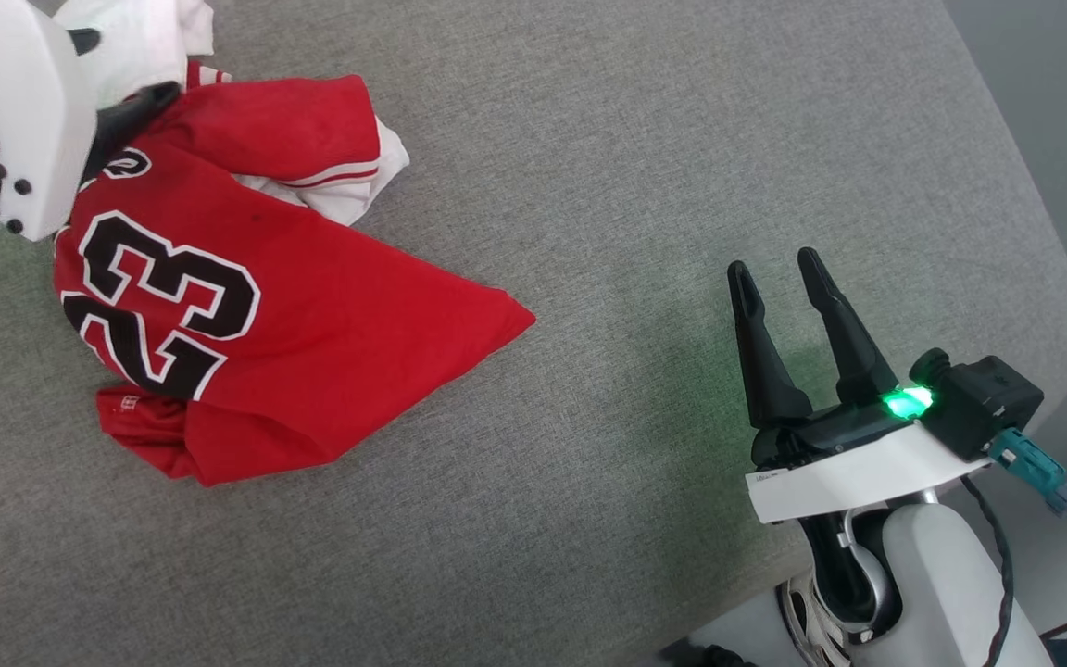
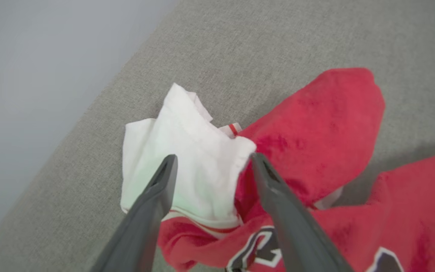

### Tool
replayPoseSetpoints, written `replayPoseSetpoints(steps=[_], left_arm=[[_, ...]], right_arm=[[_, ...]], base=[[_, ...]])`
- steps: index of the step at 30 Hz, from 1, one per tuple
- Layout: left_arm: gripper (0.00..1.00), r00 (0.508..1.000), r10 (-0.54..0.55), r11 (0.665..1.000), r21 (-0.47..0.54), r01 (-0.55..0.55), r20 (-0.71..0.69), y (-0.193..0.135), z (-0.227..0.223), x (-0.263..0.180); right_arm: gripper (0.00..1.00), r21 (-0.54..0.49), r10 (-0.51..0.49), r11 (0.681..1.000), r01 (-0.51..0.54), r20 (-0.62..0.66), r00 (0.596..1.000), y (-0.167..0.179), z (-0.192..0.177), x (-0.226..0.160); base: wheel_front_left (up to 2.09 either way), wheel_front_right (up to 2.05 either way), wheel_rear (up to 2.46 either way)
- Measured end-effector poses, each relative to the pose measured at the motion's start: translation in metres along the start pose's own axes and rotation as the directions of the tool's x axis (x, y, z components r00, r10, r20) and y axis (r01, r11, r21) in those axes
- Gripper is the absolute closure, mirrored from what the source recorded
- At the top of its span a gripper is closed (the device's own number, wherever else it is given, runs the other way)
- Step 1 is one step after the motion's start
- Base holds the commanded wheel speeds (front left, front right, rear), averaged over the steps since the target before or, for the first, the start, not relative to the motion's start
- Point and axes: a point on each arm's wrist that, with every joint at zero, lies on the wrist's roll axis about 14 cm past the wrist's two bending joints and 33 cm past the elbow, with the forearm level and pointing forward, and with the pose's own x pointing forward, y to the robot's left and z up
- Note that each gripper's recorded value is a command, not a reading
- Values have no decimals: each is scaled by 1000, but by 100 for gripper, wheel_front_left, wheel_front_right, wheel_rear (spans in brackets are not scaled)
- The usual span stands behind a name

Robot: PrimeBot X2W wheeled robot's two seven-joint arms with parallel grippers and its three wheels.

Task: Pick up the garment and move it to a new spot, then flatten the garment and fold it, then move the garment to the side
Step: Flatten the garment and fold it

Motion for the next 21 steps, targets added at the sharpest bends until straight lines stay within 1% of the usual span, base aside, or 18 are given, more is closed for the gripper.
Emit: replayPoseSetpoints(steps=[1,2,3,5,6,10,13,16,18,21], left_arm=[[0,1000,3,1000,1,-3,-5,1,-2,0],[15,1000,6,1000,-4,-6,-6,3,-3,1],[59,1000,10,1000,-9,-10,-9,5,-4,1],[89,1000,18,1000,-4,-18,-12,7,-7,2],[100,1000,19,1000,-4,-19,-10,7,-8,2],[100,1000,23,1000,-11,-23,-3,9,-12,1],[100,999,29,998,-57,-26,40,12,-10,-1],[100,988,45,989,-146,-23,146,17,4,-11],[100,973,77,980,-195,-34,217,23,12,-23],[100,948,145,953,-298,-56,284,36,5,-46]], right_arm=[[0,0,-1,1000,1,1,1000,0,1,0],[0,-1,-2,1000,2,3,1000,-1,1,0],[0,-1,-1,1000,1,5,1000,0,1,1],[0,-2,1,1000,-1,7,1000,0,2,2],[0,-1,4,1000,-4,7,1000,1,2,3],[0,-8,16,1000,-15,14,1000,4,3,7],[0,-13,19,1000,-19,18,1000,4,4,10],[0,-21,20,1000,-20,25,999,4,5,13],[0,-27,24,999,-23,23,999,5,3,16],[0,-36,52,998,-51,17,999,14,-1,21]], base=[[0,0,0],[0,0,0],[0,0,0],[0,0,0],[0,0,0],[0,0,0],[0,0,0],[0,0,0],[0,0,0],[0,0,0]])
